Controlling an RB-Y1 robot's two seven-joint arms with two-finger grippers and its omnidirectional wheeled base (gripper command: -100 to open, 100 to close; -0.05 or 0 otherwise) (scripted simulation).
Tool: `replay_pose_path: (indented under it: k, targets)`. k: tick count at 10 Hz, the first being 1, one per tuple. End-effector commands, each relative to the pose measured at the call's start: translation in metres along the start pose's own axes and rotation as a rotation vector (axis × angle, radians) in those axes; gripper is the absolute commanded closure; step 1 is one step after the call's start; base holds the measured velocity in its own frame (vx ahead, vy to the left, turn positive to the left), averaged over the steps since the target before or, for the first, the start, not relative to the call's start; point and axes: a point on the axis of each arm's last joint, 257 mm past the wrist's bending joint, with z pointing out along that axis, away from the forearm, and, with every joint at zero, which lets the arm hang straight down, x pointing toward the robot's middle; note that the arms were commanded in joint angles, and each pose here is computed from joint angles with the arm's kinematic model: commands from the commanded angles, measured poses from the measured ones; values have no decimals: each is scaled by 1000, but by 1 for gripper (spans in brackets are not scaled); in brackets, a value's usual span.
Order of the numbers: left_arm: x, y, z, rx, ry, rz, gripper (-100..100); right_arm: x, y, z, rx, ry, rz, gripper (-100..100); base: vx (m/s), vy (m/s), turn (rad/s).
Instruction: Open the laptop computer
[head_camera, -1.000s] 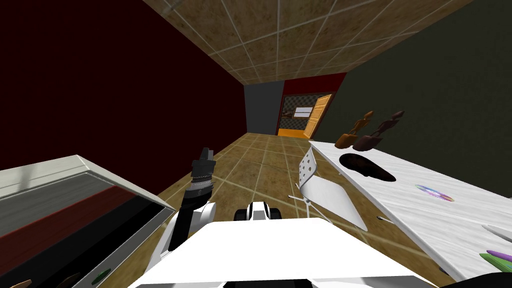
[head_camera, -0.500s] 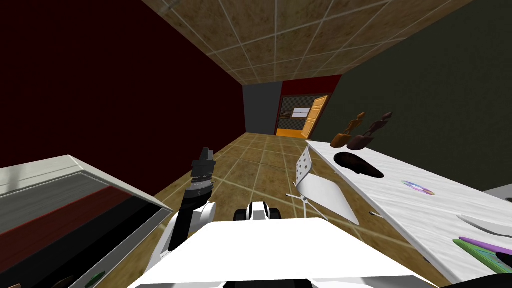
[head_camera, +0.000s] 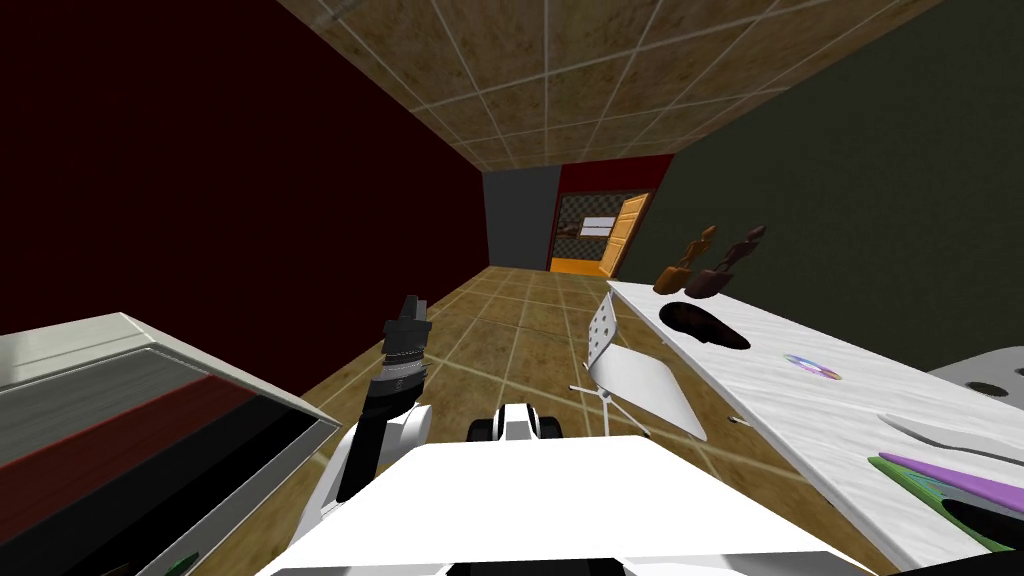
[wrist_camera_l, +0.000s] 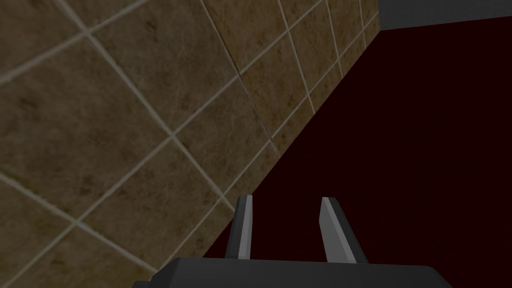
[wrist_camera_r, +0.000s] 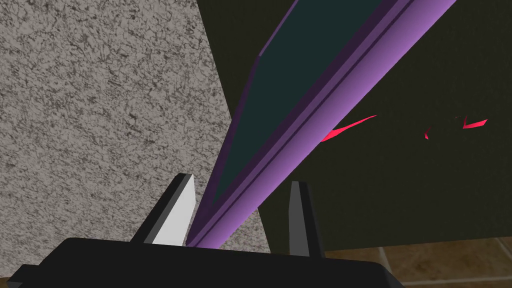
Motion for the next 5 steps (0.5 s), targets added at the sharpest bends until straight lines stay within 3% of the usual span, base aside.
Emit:
replay_pose_path:
  k: [1, 2, 4, 5]
  targets:
    - [0, 0, 0, 0, 0, 0, 0, 25, 2, -19, -21, 15, 59, 100, -36, -41, -73]
    - [0, 0, 0, 0, 0, 0, 0, 25, 2, -19, -21, 15, 76, 100, -38, -25, -13]
    - [0, 0, 0, 0, 0, 0, 0, 43, 4, -36, -36, 17, 146, 100, -41, -38, -57]
    - [0, 0, 0, 0, 0, 0, 0, 43, 4, -36, -36, 17, 160, 100, -34, -26, -21]
